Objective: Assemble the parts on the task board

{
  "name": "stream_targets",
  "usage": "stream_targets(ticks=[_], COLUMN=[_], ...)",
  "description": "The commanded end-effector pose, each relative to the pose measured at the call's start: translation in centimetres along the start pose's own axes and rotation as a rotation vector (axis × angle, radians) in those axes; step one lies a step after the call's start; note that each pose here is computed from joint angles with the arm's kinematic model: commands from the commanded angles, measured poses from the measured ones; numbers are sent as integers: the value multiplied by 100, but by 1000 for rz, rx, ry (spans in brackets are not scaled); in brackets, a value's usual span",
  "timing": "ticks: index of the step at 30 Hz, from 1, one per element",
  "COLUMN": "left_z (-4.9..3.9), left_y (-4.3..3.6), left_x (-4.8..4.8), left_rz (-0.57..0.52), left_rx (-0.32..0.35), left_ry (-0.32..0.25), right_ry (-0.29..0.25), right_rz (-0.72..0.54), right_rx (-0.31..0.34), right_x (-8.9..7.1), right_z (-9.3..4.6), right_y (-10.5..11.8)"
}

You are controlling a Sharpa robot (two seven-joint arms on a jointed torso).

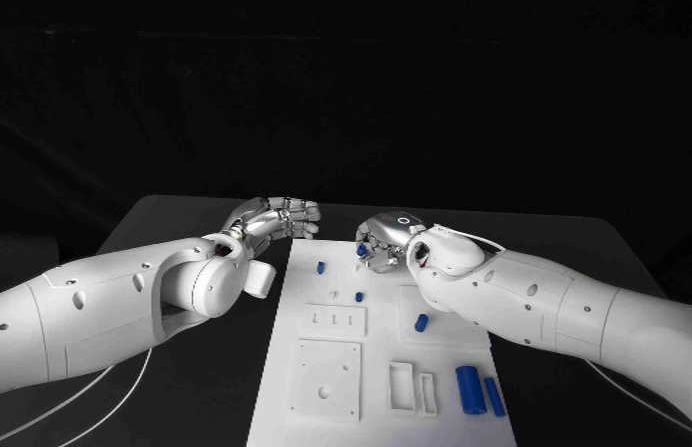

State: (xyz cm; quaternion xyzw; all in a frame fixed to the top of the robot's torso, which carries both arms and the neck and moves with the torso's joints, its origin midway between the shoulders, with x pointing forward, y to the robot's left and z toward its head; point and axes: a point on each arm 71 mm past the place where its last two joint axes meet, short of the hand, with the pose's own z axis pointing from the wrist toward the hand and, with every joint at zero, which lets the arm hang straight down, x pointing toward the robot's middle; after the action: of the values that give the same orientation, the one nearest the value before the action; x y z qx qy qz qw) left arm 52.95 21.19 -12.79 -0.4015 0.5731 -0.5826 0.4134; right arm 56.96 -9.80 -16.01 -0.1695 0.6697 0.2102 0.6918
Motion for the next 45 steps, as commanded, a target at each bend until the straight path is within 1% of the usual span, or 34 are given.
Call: stream_targets(ticks=[1, 6, 10, 21, 26, 35, 45], left_z=[6, 7, 6, 6, 9, 18, 20], left_y=[-17, -17, -17, -17, -17, -14, -14], left_x=[27, 31, 31, 31, 33, 38, 38], left_rz=[-2, -3, -2, -2, -2, -2, -2], left_rx=[11, 11, 11, 11, 10, 9, 9], left_ry=[19, 20, 20, 19, 20, 22, 22], right_ry=[-3, -8, 0, 43, 49, 43, 8], right_rz=[-20, -32, -35, -52, -55, -58, -46], right_rx=[-2, 4, 9, 24, 30, 26, 6], right_x=[9, 7, 14, 45, 51, 48, 21], right_z=[4, 13, 23, 33, 40, 46, 40], right_y=[11, 4, 3, -22, -27, -18, 26])
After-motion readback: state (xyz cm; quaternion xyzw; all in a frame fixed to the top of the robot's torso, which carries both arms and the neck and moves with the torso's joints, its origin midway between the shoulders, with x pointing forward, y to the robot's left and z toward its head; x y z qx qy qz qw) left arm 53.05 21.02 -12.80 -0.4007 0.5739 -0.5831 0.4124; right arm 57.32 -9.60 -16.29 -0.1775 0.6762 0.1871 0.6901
